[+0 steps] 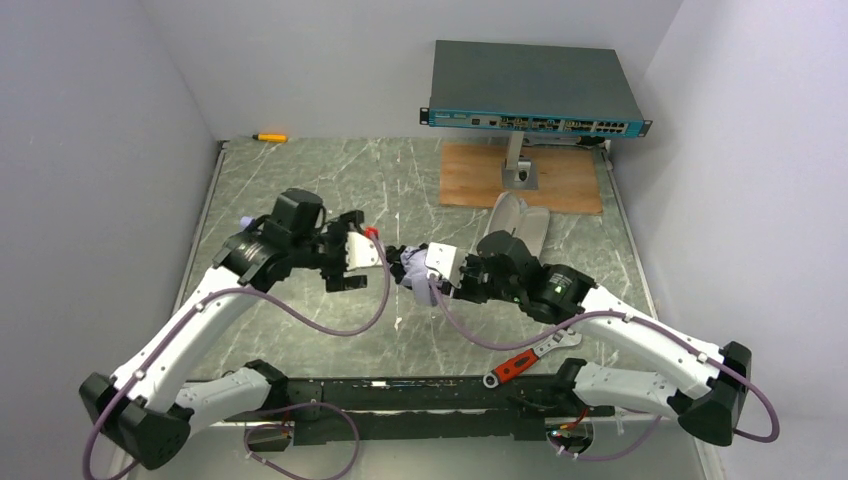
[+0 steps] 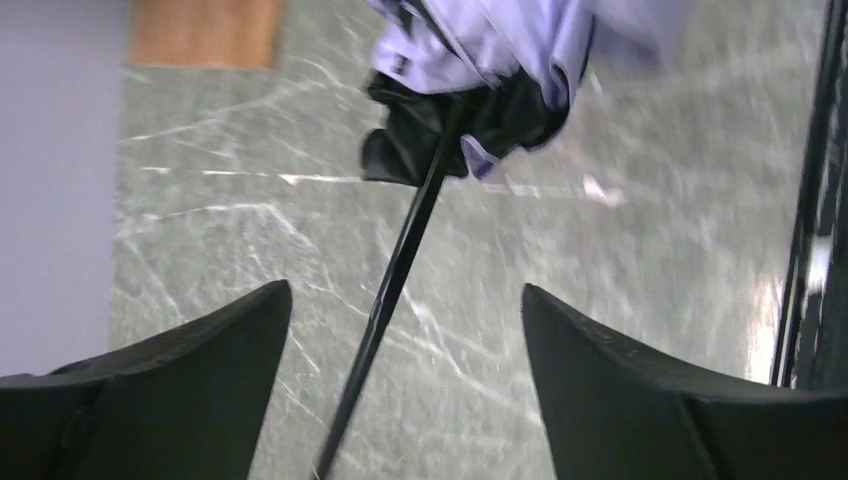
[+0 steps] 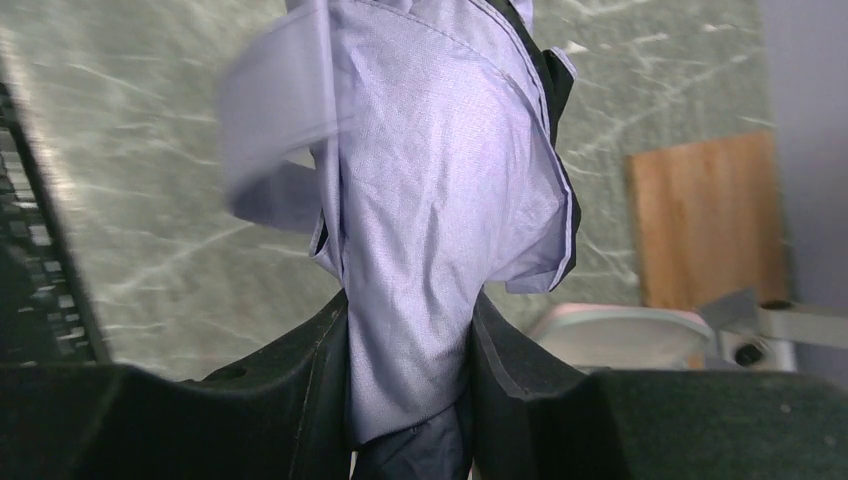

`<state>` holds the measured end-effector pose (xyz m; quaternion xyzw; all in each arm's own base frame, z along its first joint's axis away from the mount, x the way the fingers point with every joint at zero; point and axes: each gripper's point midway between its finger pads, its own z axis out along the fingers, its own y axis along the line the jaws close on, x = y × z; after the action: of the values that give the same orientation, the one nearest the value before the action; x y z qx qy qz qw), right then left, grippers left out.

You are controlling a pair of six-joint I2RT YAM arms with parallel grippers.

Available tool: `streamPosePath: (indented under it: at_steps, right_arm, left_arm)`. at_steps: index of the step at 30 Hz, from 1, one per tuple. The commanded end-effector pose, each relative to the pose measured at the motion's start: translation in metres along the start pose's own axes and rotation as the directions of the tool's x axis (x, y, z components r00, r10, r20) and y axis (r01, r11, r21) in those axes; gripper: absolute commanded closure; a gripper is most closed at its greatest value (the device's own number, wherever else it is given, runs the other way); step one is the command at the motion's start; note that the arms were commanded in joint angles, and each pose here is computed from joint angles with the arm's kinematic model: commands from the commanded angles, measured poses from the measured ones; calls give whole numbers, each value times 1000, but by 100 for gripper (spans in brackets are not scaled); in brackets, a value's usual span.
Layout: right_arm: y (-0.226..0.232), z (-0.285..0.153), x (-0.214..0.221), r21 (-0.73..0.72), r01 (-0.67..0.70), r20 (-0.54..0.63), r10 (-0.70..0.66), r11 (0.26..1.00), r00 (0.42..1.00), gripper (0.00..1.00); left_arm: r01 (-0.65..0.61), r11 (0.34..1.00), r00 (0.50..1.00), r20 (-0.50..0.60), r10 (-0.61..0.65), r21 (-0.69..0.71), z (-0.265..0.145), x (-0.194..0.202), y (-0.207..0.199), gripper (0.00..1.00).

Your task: Open the umbrella

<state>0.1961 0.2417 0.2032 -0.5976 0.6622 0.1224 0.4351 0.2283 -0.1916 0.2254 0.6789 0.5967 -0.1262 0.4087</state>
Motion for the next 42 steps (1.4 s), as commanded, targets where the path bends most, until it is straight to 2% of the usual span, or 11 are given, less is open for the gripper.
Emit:
streamPosePath:
  at_steps: [1,6,9,13,15,20,26,28,33,38,42]
  right_arm:
    - [-79,-20,-28,414,-18,85,-19,910,996,100]
    - [-104,-37,-54,467,-250,273,131,848,953,100]
    - [-97,-43,-83,340,-346,406,196,874,893,100]
    - [-86,-49,-119,197,-387,513,242,901,824,100]
    - [-86,-49,-129,165,-395,537,254,904,804,100]
    - [-80,-45,-146,89,-395,568,279,914,774,100]
    - [-68,-39,-158,0,-361,575,296,933,763,100]
    - [-66,-37,-160,-18,-360,574,305,933,760,100]
    - [-63,-36,-164,-47,-357,580,317,933,751,100]
    - [-56,-37,-162,-70,-349,570,324,934,755,100]
    - [-46,-27,-148,-87,-336,538,328,938,776,100]
  left_arm:
    - [218,943,934,333,-127,-253,-53,-67,48,5]
    - [607,778,710,552,-437,-164,-92,-79,67,1]
    - [804,595,470,608,-640,5,-100,-66,79,2]
    - [901,374,128,690,-713,219,-127,-59,117,2]
    - [907,317,35,703,-710,276,-136,-56,131,1]
    - [889,357,15,762,-648,286,-152,-65,146,0]
    - [879,376,-19,810,-587,293,-165,-71,163,10]
    - [870,394,-16,816,-578,296,-164,-71,166,20]
    - [893,303,-89,792,-604,331,-150,-49,173,36]
    - [897,309,-84,809,-582,315,-154,-49,176,53]
    - [891,361,-48,847,-530,276,-172,-57,184,88]
